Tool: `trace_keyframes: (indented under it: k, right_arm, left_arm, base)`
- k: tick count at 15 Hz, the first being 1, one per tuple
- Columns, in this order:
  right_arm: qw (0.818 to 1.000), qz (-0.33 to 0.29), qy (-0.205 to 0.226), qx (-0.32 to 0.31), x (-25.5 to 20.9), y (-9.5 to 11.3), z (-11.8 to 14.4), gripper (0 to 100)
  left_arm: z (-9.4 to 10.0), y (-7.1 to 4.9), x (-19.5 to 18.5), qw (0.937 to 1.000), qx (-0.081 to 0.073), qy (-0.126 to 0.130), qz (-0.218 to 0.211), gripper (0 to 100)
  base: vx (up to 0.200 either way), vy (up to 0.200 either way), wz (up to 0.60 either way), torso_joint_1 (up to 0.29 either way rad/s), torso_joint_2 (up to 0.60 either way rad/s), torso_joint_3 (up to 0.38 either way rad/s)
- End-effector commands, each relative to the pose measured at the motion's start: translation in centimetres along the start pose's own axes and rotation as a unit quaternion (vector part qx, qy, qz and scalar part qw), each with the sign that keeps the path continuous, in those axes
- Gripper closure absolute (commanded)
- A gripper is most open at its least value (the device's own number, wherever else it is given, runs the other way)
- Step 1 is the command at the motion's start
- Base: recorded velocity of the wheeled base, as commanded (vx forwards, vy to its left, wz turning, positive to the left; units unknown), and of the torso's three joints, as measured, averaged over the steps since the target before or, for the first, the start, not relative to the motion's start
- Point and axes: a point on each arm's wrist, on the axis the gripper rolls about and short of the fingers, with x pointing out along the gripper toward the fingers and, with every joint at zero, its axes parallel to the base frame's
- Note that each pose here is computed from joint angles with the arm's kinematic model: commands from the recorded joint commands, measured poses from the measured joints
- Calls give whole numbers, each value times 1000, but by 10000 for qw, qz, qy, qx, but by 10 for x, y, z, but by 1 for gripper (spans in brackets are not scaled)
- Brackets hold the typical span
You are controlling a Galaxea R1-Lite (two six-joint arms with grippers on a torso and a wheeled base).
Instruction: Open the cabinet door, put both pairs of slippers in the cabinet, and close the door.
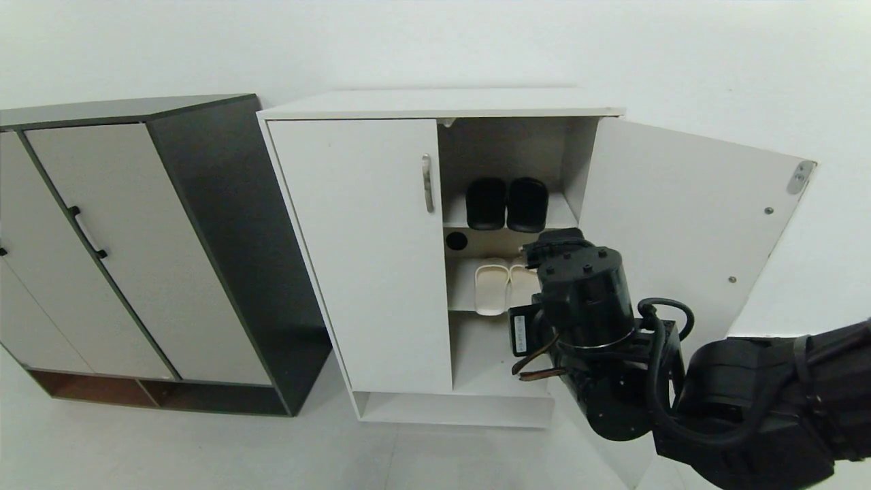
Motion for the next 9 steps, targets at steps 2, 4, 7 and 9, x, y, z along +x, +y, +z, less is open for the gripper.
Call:
trace_keyframes:
  k: [2, 4, 7, 9]
  right_arm:
    - [10000, 10, 6, -6, 0, 1, -1, 100]
    - [10000, -24, 66, -60, 1, -2, -5, 100]
    - [10000, -32, 66, -51, 1, -2, -6, 100]
    - [9999, -62, 72, -49, 2, -4, -5, 100]
  left_arm:
    - [0, 0, 0, 10000, 0, -3, -5, 100]
    - [0, 0, 0, 10000, 0, 5, -5, 100]
    - [0, 0, 0, 10000, 0, -3, -5, 100]
    - [0, 0, 0, 10000, 0, 5, -5, 100]
  base:
    - [0, 0, 0, 49, -488, -356]
    - [0, 0, 0, 88, -466, -351]
    - [0, 0, 0, 121, -453, -341]
    - [0, 0, 0, 146, -471, -325]
